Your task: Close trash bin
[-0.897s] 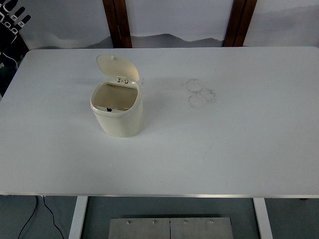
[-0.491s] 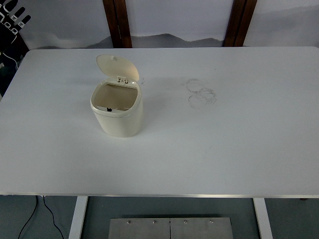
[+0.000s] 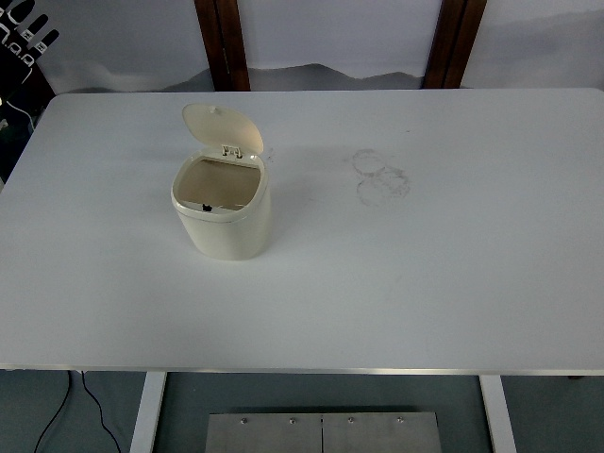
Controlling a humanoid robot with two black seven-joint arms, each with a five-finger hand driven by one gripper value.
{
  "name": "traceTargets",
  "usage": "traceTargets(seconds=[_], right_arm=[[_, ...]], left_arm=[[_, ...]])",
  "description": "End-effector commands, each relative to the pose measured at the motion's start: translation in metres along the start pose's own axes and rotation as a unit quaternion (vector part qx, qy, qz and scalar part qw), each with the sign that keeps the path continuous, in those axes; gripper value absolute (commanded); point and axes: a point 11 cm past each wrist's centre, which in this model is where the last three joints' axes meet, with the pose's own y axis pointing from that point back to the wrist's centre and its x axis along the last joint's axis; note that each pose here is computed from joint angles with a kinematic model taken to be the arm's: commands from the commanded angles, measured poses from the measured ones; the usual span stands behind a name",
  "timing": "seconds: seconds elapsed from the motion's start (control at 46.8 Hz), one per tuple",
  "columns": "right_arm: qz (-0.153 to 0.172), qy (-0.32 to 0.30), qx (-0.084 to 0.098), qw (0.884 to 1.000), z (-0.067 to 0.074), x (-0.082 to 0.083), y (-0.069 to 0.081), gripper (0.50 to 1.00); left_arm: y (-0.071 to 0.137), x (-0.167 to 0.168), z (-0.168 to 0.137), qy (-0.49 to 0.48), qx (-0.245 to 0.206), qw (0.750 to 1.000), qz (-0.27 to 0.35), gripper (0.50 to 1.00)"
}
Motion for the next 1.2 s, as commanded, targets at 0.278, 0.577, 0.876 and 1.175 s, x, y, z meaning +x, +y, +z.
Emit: traceTargets(seconds=[0.278,0.577,0.876,1.175], right_arm=[[0.000,0.000,0.000,1.000,0.000,0.000,0.000,0.995],[0.000,0.000,0.000,1.000,0.000,0.000,0.000,0.995],[0.000,0.000,0.000,1.000,0.000,0.000,0.000,0.995],[0.000,0.001,0.001,1.000,-0.001,0.000,0.000,0.995]], left_arm=[[0.000,0.000,0.000,0.000,0.000,1.000,0.000,1.000],[0.000,0.000,0.000,-0.001,0.001,1.000,0.000,1.000],[-0.002,-0.001,-0.003,-0.004,0.008,1.000,0.009,1.000],[-0.009,-0.041,-0.009,-0.008,0.035,0.999,-0.010,1.000]])
